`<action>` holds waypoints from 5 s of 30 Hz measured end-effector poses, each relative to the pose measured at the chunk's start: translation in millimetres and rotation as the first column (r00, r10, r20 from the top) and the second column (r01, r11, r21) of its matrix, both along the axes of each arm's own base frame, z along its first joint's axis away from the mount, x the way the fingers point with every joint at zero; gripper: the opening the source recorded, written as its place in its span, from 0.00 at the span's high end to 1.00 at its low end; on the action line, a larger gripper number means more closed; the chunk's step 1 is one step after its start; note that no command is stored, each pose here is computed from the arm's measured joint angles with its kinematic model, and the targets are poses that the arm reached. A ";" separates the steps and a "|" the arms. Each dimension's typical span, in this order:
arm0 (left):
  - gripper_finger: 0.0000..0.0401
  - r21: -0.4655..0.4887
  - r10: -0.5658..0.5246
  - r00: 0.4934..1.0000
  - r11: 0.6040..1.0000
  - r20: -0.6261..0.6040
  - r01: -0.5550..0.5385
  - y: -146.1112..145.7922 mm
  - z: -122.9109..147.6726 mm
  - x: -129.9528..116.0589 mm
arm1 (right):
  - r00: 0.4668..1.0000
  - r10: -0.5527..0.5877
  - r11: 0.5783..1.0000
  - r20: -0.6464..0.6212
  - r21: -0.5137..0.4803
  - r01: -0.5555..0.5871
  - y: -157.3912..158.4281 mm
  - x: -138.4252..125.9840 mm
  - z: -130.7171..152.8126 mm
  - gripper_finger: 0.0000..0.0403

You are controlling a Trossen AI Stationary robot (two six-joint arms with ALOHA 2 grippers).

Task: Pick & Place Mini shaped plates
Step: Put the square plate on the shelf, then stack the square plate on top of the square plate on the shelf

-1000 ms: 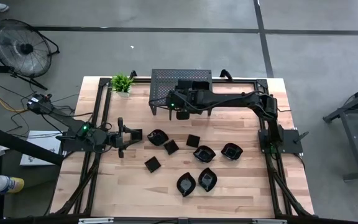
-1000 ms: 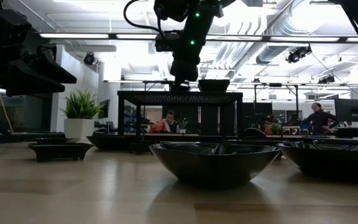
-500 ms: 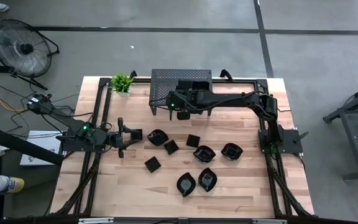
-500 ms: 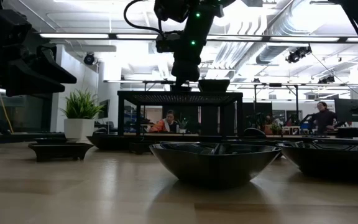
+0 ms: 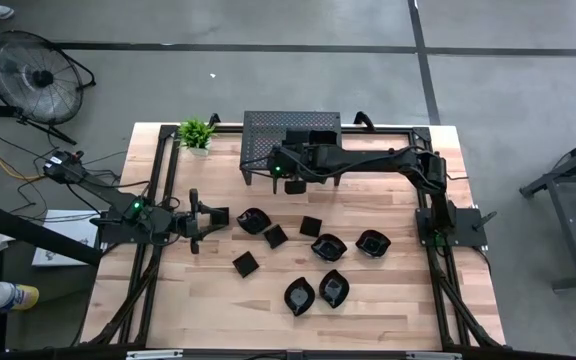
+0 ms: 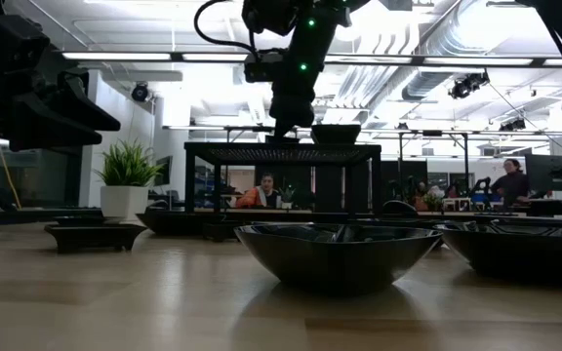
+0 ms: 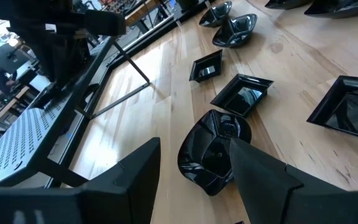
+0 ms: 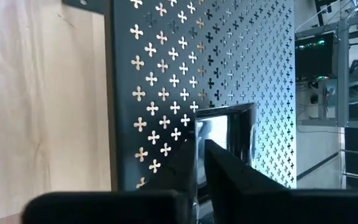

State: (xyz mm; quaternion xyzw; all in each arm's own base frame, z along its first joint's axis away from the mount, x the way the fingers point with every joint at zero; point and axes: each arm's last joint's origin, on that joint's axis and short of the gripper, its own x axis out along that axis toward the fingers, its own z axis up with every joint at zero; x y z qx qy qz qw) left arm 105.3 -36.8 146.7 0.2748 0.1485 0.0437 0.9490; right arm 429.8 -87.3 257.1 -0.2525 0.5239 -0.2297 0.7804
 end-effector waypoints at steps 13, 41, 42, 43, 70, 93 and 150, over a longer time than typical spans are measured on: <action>0.53 0.000 0.000 1.000 1.000 0.000 0.000 0.0 0.0 0.0 | 1.000 -0.010 0.999 0.017 -0.031 0.011 -0.6 -0.6 6.2 0.73; 0.53 0.011 0.016 0.999 1.000 0.038 -0.017 0.2 2.7 0.9 | 0.976 0.095 0.976 0.198 0.175 -0.131 114.8 -56.5 85.2 0.71; 0.53 0.011 0.016 0.999 1.000 0.038 -0.017 0.2 2.7 0.9 | 0.974 0.103 0.968 0.202 0.203 -0.145 119.2 -57.0 85.0 0.71; 0.53 0.011 0.016 0.999 1.000 0.038 -0.017 0.2 2.7 0.9 | 0.971 0.112 0.959 0.210 0.232 -0.160 123.7 -57.0 84.2 0.71; 0.53 0.005 0.018 0.999 1.000 0.049 -0.018 0.0 4.5 1.2 | 0.979 -0.031 0.921 0.203 0.387 -0.051 152.4 -68.1 -51.0 0.75; 0.53 0.015 0.018 0.999 1.000 0.032 -0.019 0.3 3.6 0.8 | 0.969 -0.241 0.883 -0.047 0.404 0.239 186.8 -31.3 -90.7 0.75; 0.53 0.015 0.018 0.999 1.000 0.031 -0.018 0.3 3.5 0.8 | 0.973 -0.183 0.902 -0.141 0.370 0.223 165.8 -30.8 -118.2 0.72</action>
